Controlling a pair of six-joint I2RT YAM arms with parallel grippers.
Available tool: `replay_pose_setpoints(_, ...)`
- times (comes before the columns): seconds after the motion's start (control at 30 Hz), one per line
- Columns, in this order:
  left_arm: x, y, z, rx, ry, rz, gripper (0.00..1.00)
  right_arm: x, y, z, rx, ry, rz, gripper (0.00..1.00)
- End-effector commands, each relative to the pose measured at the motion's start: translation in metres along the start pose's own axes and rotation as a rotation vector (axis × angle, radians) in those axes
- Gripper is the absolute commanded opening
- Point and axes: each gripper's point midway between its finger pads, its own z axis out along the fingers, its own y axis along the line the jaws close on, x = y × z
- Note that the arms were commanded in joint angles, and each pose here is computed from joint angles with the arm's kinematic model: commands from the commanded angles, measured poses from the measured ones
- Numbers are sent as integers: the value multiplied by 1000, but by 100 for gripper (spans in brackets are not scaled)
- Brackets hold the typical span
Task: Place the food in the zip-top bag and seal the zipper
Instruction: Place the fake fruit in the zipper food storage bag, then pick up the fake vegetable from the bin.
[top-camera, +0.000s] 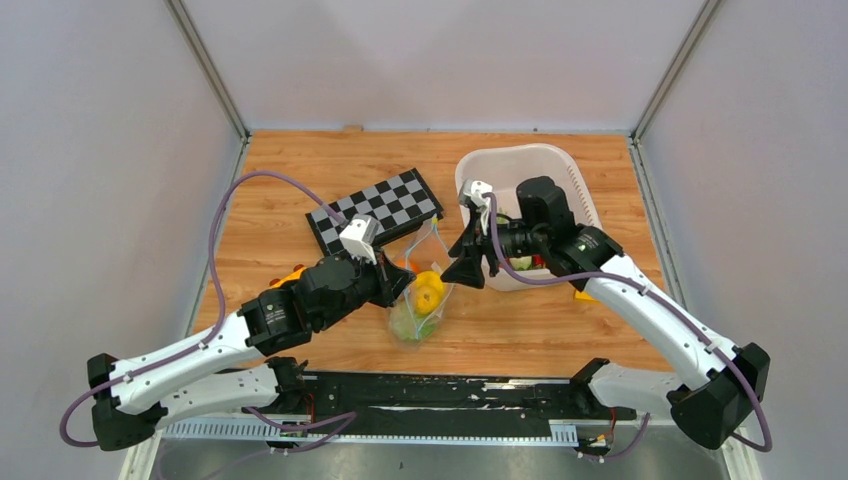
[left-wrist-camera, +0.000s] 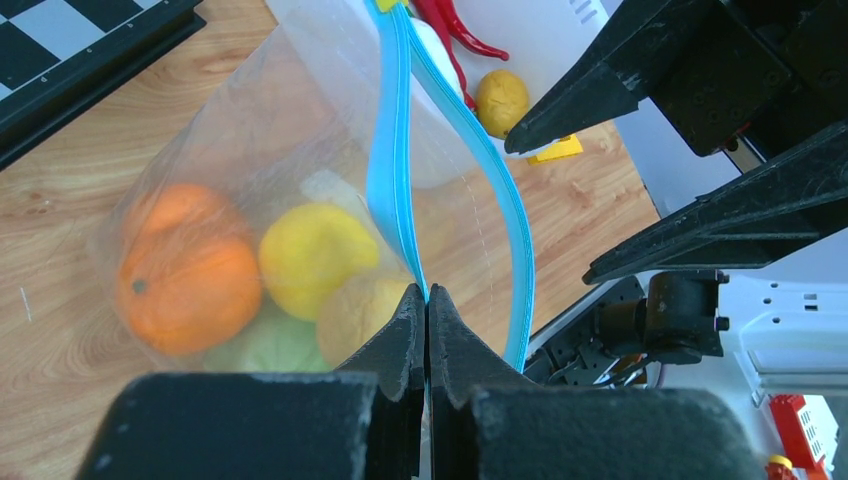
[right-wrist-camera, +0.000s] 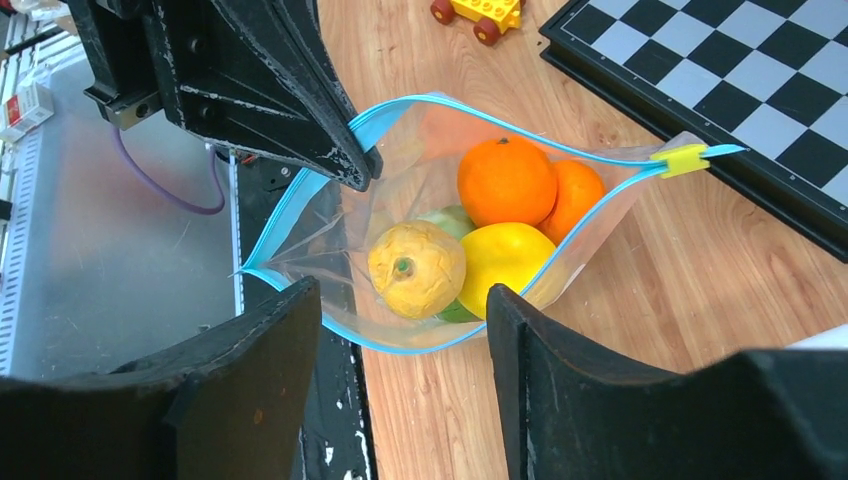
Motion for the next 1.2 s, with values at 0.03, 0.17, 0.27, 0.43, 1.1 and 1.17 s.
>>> replay_pose_setpoints(0.03,-13,-4,-6,12,-47,-15,0,-38,-2,-15,94,-136,-94,67)
replay_pose_setpoints(0.17,-14,-1,-8,1,-54,-15,0,-53,-33,-38,345,-236,-93,75)
replay_pose_setpoints(0.27,-14,1,-8,-8,-55,-13,0,-57,-56,-60,535,-283,-34,76)
replay_pose_setpoints(0.43,-12,1,-6,-9,-51,-9,0,-29,-112,-89,820,-228,117,76)
replay_pose_setpoints(1.1,-10,-3,-4,4,-32,-4,0,133,-224,-66,749,336,550,95)
replay_pose_setpoints(1.17,-10,-2,-5,3,-31,-6,0,143,-230,-60,732,369,572,95)
